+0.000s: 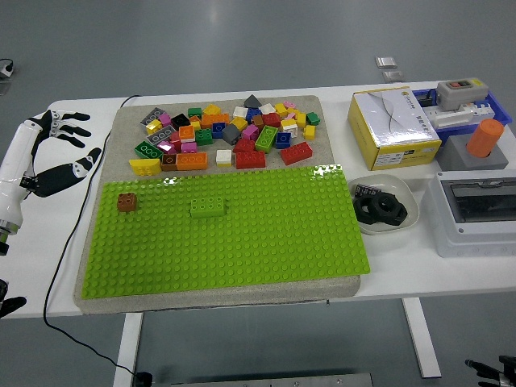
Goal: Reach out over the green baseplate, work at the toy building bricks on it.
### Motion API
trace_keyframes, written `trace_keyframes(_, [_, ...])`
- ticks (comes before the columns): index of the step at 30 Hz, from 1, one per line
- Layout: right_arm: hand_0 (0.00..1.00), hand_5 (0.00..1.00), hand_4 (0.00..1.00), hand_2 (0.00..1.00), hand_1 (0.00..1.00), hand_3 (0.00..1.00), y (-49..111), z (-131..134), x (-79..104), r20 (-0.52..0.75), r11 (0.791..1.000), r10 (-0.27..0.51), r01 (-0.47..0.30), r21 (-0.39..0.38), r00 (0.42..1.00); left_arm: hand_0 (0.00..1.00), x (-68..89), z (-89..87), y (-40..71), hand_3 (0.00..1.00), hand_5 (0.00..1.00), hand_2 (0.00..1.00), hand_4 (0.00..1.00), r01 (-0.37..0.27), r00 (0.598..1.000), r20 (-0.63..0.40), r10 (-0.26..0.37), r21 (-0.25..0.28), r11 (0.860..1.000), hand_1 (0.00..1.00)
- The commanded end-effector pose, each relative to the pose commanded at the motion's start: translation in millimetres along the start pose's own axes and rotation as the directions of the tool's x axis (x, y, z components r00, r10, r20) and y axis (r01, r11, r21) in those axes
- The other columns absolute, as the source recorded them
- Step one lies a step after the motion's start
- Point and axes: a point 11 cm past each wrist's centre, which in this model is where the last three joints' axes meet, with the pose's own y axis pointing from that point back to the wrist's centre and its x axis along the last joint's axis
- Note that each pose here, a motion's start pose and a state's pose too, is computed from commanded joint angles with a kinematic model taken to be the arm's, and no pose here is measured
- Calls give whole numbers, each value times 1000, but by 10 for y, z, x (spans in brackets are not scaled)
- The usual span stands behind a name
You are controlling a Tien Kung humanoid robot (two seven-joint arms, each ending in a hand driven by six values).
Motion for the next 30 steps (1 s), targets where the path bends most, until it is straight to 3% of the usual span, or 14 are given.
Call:
trace_keyframes(3, [306,476,881,251,267,282,0,38,-17,-2,1000,-6,6,-12,1000,699,17,-1,0,602,93,486,722,-1,1000,3,1,2,1000,443])
trace_keyframes(4, [409,642,871,331,344,372,0,58,-25,-4,1000,-10,10,-20,1000,727,19,1,-1,600,103,524,723,-2,1000,3,2,1,1000,560])
trace_keyframes(9, [409,642,871,331,344,372,19,180,-126,-37,993,-68,64,-98,997,727,19,3,-9,600,103,524,723,2,1000,3,-2,4,1000,560])
trace_keyframes(10, [672,801,897,793,724,820,28,214,-165,-45,990,-90,84,-116,995,734,19,5,-13,598,115,562,722,3,1000,3,-3,4,1000,611])
trace_keyframes(15, [672,801,897,793,724,820,85,571,-345,-18,948,-196,185,-260,980,734,-6,19,-45,598,115,562,722,15,1000,5,-15,7,1000,611])
trace_keyframes(16, [713,998,974,863,743,905,98,664,-363,5,934,-210,202,-293,978,738,-16,20,-51,598,116,571,721,17,1000,4,-17,8,1000,624])
trace_keyframes(20, [713,998,974,863,743,905,127,867,-398,90,903,-228,245,-352,969,738,-60,33,-68,598,116,571,721,29,1000,0,-29,7,1000,624])
trace_keyframes(22, [713,998,974,863,743,905,128,917,-394,128,900,-219,251,-357,967,738,-90,45,-82,598,116,571,721,37,999,-3,-37,5,999,624])
trace_keyframes(23, [686,998,998,780,688,945,124,935,-387,149,901,-209,250,-354,966,741,-115,53,-92,599,128,573,727,44,999,-4,-44,3,999,629])
trace_keyframes(30, [675,998,998,776,685,933,79,911,-307,178,927,-156,206,-314,972,743,-237,64,-109,594,133,575,728,73,997,-20,-73,7,997,630])
